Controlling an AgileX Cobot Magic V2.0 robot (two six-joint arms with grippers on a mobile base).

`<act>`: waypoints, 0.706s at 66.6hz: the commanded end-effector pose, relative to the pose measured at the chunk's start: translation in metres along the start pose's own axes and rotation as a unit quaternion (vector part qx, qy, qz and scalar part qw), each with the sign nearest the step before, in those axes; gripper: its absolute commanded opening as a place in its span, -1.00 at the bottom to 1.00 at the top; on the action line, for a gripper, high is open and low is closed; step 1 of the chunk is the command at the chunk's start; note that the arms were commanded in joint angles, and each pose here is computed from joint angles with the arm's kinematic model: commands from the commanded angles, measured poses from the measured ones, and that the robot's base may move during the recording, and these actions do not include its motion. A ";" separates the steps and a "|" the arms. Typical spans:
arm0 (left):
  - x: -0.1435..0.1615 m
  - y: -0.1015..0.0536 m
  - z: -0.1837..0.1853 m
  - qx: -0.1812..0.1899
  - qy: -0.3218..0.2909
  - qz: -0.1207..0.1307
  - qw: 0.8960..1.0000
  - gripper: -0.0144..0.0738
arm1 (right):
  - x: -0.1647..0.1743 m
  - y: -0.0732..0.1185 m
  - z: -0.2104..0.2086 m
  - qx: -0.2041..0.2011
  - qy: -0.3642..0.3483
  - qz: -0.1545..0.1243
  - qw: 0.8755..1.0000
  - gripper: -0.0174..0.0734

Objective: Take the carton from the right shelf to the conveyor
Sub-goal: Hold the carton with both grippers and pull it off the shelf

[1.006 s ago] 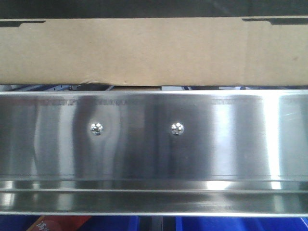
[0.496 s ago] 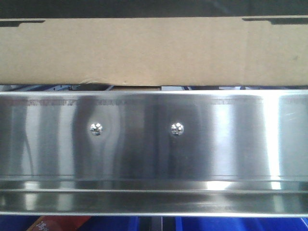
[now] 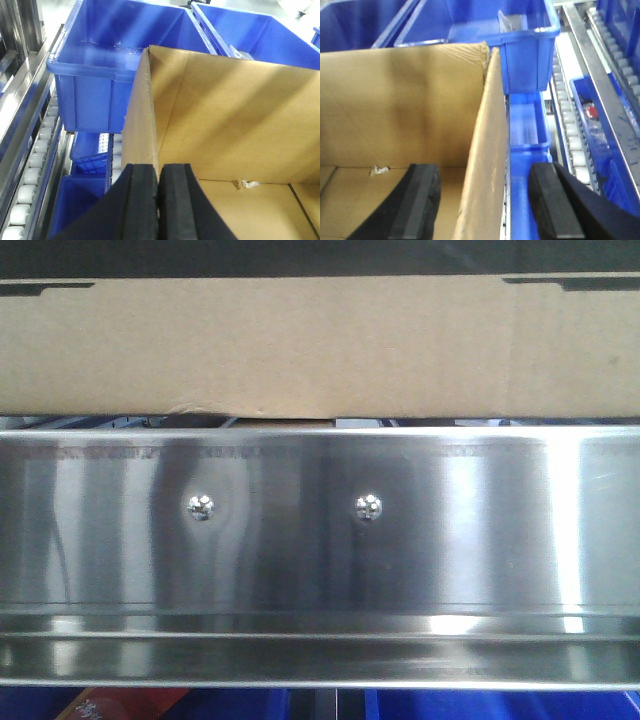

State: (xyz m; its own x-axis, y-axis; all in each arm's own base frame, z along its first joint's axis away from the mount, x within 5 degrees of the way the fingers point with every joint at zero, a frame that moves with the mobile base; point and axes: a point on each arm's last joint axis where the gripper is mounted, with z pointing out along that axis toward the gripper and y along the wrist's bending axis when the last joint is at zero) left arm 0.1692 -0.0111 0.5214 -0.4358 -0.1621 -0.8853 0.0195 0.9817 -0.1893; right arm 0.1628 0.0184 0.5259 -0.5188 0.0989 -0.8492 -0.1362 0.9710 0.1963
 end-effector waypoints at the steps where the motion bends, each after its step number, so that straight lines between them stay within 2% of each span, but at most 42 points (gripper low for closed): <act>1: -0.002 0.000 -0.004 0.000 -0.012 -0.003 1.000 -0.71 | -0.001 -0.001 0.004 -0.001 -0.001 -0.003 1.000 0.04; 18: -0.002 0.000 -0.004 -0.002 -0.012 -0.002 1.000 -0.71 | 0.008 -0.005 0.018 0.002 0.028 0.004 1.000 0.04; 47: -0.004 0.003 0.008 -0.015 -0.001 0.003 1.000 -0.71 | 0.009 -0.004 0.015 0.001 0.025 0.003 1.000 0.04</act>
State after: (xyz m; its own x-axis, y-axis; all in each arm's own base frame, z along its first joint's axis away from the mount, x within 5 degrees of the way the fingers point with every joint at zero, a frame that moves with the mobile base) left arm 0.1747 -0.0085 0.5189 -0.4440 -0.1469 -0.8839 -0.0027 0.9867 -0.1626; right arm 0.1731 0.0183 0.5084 -0.5765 0.0983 -0.8112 -0.1235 0.9708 0.2055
